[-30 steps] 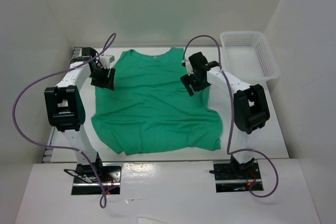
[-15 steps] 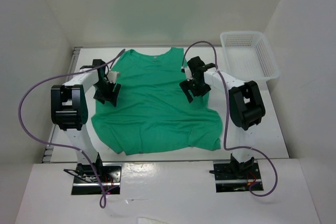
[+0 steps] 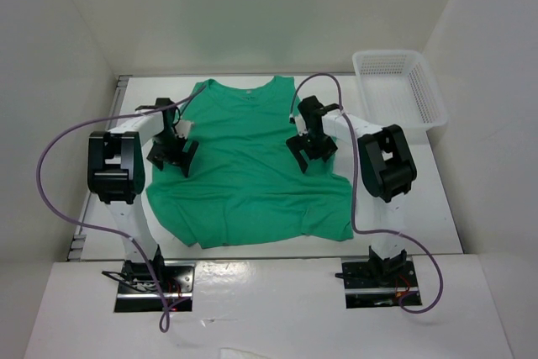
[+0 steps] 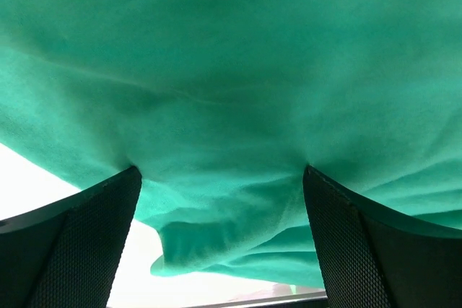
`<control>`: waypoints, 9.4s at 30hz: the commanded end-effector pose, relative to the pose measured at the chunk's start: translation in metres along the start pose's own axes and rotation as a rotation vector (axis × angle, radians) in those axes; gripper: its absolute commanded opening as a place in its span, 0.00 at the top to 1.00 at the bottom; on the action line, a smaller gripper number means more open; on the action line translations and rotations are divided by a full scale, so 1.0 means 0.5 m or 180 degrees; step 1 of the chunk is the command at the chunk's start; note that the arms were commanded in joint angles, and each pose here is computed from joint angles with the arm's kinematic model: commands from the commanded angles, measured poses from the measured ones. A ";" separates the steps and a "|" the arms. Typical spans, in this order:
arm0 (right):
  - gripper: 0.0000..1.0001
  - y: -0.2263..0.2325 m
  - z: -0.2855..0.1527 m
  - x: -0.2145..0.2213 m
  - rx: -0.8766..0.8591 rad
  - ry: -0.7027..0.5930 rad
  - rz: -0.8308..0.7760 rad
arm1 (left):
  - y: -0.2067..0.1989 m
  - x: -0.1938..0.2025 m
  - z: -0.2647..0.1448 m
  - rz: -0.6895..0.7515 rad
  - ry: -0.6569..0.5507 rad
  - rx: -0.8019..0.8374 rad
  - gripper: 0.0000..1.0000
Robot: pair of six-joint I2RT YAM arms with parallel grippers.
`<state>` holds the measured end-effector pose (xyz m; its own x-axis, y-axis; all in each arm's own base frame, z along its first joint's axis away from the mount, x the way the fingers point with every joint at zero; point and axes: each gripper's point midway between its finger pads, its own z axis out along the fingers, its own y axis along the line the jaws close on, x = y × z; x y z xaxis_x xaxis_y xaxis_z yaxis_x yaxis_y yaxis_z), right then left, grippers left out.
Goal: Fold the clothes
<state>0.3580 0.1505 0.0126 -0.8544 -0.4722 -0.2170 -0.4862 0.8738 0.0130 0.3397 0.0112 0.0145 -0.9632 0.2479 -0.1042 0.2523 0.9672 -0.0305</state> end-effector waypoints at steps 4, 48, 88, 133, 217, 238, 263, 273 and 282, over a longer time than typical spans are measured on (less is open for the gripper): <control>0.07 -0.064 0.042 0.005 0.0185 0.0165 0.0188 | 0.030 -0.036 0.051 -0.0033 0.0058 -0.0114 0.01; 0.01 -0.071 -0.132 0.029 0.0218 -0.0388 0.0345 | -0.035 0.055 -0.051 0.0146 -0.0036 0.0190 0.01; 0.01 -0.133 0.014 0.078 0.0551 0.0224 0.0149 | 0.060 0.151 0.010 0.0616 0.0683 -0.0211 0.01; 0.01 -0.073 -0.308 0.008 -0.0036 -0.1282 0.0304 | 0.065 0.051 -0.037 -0.0486 -0.0231 0.1151 0.04; 0.01 -0.067 -0.312 0.039 0.0087 -0.1472 0.0270 | -0.079 0.008 -0.037 -0.0771 -0.0130 0.1373 0.38; 0.01 -0.075 -0.271 0.045 0.0106 -0.1286 0.0303 | -0.062 -0.056 0.018 -0.1107 -0.0261 0.1830 0.57; 0.01 -0.068 -0.264 0.045 0.0130 -0.1246 0.0259 | 0.123 -0.089 -0.240 -0.0955 -0.1134 0.0321 0.98; 0.01 -0.069 -0.270 0.044 0.0142 -0.1274 0.0228 | 0.169 -0.095 -0.313 -0.0819 -0.1245 -0.0066 0.91; 0.01 -0.062 -0.270 0.043 0.0086 -0.1285 0.0216 | 0.095 -0.206 -0.281 -0.0358 -0.1157 -0.0063 0.89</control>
<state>0.3237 0.0913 0.1347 -0.7683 -0.3284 -0.5494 -0.4045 0.9143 0.0191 0.4315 0.0620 0.1796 -0.8689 0.0335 -0.4938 0.0721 0.9956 -0.0594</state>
